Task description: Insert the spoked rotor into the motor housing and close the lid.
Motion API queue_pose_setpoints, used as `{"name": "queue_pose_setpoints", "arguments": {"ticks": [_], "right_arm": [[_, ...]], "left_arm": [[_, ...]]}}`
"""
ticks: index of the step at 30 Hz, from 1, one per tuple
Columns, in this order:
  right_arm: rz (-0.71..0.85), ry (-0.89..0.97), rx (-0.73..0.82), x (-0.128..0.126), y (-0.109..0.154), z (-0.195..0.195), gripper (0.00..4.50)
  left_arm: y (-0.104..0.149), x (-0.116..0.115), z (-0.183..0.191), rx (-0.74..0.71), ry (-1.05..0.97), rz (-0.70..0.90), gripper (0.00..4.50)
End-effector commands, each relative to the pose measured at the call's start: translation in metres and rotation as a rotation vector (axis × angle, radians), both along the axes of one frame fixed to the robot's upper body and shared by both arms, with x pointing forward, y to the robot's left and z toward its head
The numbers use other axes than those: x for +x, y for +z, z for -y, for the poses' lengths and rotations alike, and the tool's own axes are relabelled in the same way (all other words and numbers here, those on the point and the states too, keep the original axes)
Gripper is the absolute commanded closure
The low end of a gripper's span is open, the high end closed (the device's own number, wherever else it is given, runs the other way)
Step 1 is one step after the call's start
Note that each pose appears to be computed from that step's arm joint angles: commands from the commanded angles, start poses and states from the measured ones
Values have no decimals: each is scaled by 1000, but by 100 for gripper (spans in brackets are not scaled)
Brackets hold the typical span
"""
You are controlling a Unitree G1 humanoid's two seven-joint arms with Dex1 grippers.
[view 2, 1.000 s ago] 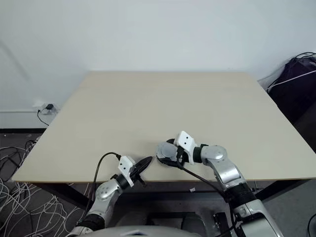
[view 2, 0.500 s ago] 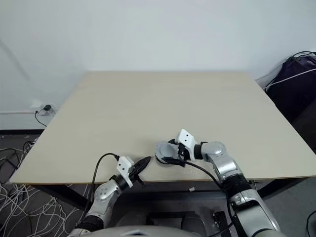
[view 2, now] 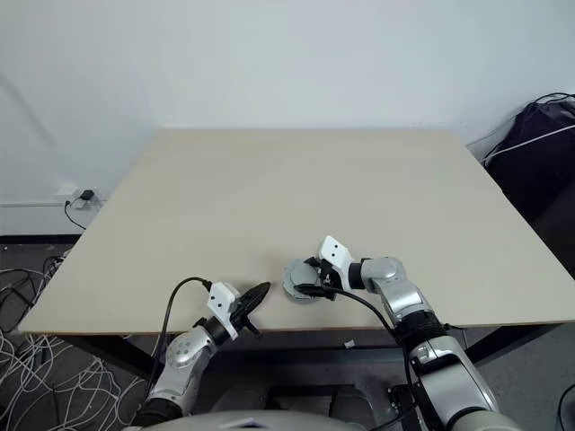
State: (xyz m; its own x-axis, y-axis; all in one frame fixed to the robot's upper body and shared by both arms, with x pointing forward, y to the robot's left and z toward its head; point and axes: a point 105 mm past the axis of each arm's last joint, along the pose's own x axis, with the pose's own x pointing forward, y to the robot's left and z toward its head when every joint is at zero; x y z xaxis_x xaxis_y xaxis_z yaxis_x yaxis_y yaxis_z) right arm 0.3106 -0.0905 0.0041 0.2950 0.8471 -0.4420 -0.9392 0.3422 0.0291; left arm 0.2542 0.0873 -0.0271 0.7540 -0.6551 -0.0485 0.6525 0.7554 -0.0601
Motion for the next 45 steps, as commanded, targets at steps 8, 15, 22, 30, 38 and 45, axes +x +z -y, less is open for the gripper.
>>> {"name": "queue_pose_setpoints", "arguments": {"ticks": [8,15,22,30,38,45], "right_arm": [[35,7,6,1,12,5,122],[25,18,-36,-2,5,5,122],[15,-5,-43,0,2,1,122],[6,-49,-41,3,1,3,122],[2,-85,-57,5,-3,5,122],[-23,-51,-100,2,-8,8,122]], "left_arm": [[17,2,6,-7,-16,40,450],[15,5,6,-5,-16,36,450],[14,6,5,-5,-6,32,450],[10,3,5,-5,-4,22,450],[8,3,5,-2,-5,20,450],[8,2,5,1,-7,15,450]]}}
